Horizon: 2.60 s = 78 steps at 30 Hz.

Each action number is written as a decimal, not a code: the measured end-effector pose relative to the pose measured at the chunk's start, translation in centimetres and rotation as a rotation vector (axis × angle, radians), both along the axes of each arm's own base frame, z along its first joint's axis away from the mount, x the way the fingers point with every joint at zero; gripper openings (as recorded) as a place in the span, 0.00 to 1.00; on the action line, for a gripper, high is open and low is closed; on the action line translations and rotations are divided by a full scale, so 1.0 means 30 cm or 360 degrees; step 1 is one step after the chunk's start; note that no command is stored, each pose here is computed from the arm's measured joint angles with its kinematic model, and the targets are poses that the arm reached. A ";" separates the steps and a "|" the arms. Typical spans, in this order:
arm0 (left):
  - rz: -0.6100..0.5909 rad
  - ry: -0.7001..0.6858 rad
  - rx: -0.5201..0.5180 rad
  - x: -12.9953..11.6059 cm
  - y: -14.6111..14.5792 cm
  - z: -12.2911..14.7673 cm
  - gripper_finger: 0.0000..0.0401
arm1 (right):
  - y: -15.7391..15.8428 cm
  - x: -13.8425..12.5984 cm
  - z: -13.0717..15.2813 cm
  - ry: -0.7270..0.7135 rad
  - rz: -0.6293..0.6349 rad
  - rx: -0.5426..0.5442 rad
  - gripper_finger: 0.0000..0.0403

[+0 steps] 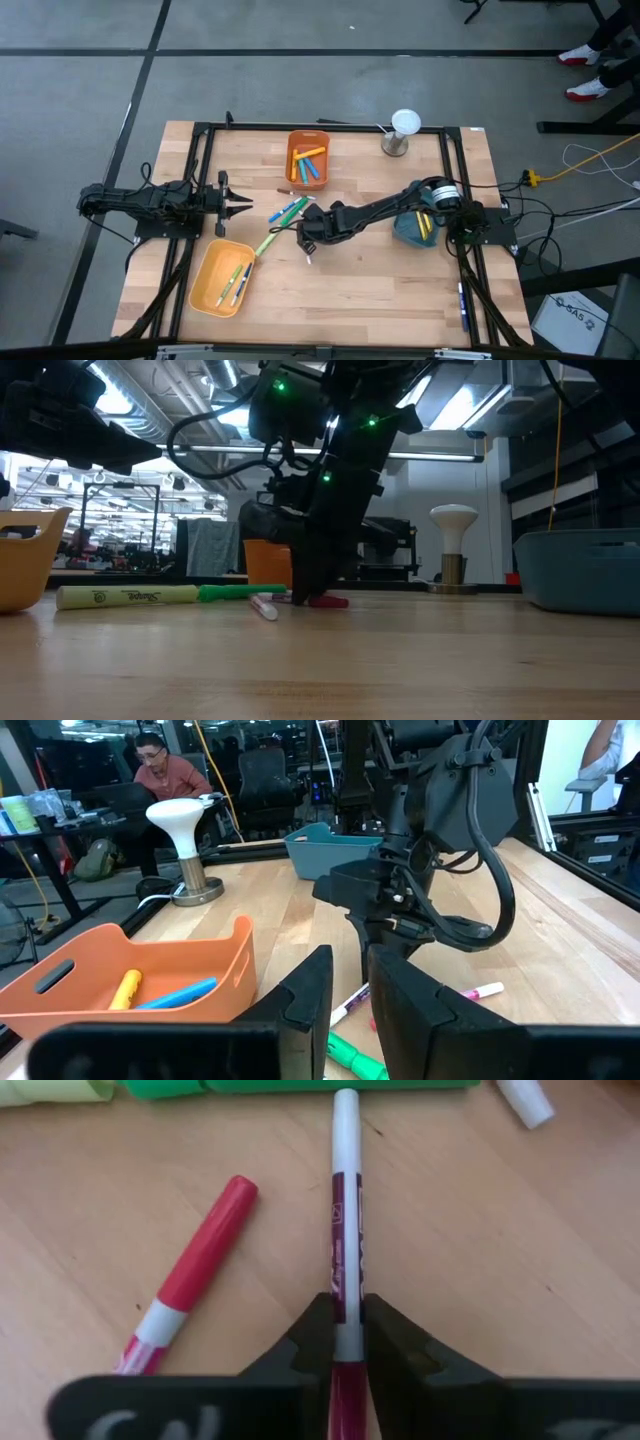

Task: Pick & Place Markers
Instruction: Put the purple marker pen into the yellow bin

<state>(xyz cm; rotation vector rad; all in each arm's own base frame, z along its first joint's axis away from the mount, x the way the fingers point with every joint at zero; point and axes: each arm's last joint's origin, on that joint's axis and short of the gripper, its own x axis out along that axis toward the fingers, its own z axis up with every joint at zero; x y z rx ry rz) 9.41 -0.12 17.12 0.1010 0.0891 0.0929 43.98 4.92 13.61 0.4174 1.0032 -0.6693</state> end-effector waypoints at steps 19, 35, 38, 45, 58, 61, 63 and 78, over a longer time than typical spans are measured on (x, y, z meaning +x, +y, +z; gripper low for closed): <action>0.0001 0.0000 0.0000 0.000 0.000 0.000 0.16 | 0.020 0.039 0.021 -0.0146 0.0334 0.0252 0.10; 0.0000 0.0000 0.0000 0.000 0.000 0.000 0.16 | 0.025 0.072 0.033 -0.0295 0.0553 0.0338 0.11; 0.0000 -0.0001 0.0000 0.000 0.000 0.000 0.16 | 0.027 0.081 0.038 -0.0342 0.0597 0.0328 0.11; 0.0001 0.0000 0.0000 0.000 0.000 0.000 0.17 | 0.032 0.103 0.055 -0.0469 0.0692 0.0267 0.11; 0.0000 -0.0001 0.0000 0.000 0.000 0.000 0.16 | 0.031 0.148 0.106 -0.0767 0.0875 0.0074 0.11; 0.0000 0.0000 0.0000 0.000 0.000 0.000 0.16 | 0.033 0.158 0.122 -0.0849 0.0932 0.0030 0.11; 0.0000 -0.0001 0.0000 0.000 0.000 0.000 0.17 | 0.036 0.164 0.135 -0.0908 0.0966 -0.0005 0.11; 0.0000 0.0000 0.0000 0.000 0.000 0.000 0.16 | 0.113 0.189 0.233 -0.1375 0.1206 -0.0207 0.11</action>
